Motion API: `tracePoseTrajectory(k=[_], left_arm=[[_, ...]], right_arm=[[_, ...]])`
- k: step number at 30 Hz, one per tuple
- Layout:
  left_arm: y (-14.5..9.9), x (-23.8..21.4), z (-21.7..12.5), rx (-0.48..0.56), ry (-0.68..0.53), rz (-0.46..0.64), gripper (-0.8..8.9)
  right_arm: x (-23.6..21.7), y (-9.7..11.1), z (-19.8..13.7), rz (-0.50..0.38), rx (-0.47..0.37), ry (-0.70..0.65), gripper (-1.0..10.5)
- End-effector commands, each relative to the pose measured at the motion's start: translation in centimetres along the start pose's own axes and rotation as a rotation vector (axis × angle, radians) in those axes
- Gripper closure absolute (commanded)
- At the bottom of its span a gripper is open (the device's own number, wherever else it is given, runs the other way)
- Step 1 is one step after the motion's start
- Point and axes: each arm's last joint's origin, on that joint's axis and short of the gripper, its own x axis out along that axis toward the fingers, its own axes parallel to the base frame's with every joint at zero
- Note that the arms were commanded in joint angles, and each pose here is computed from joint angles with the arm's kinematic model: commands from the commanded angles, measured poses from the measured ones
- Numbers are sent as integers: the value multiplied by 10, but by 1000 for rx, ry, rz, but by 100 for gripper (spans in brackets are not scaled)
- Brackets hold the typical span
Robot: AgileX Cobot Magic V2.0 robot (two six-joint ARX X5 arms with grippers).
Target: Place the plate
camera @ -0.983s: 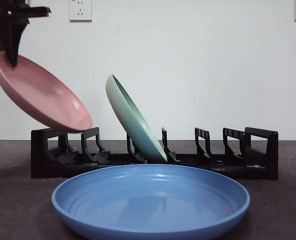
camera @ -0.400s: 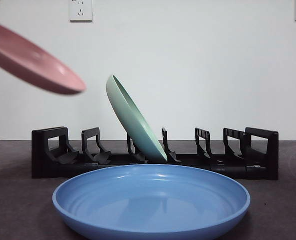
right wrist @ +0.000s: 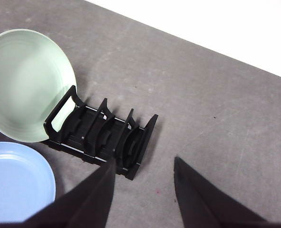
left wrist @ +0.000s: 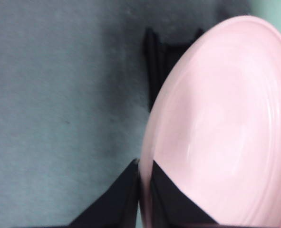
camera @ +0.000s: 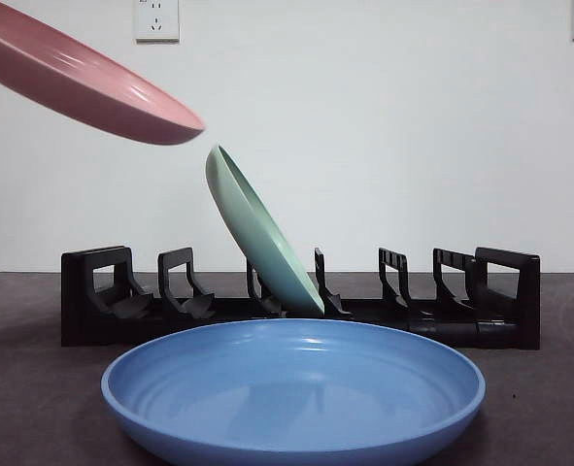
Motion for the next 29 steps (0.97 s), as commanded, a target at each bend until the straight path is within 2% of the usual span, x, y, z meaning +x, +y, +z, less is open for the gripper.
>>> tracePoseTrajectory(k=[1,11,16,25,29], left_arm=[[-7,-3,-15,-32,-29,-34,798],[-22,35,-88,-127,-12,-126,798],[-28,62,-116,-192,18,-161,798],[-54,108,-132,-268,63,-339,798],[-67,124,-131,-260,110,-340,798]], right_arm=[[-2,-2,4,21,-13,-11,750],[-2,-4,4,16,-3,-9,750],[-2,-3,4,54,-3,-2,750],[-2,-3,4,57,-2,-2,750],[-2,-3,4,57,-1,-4,750]])
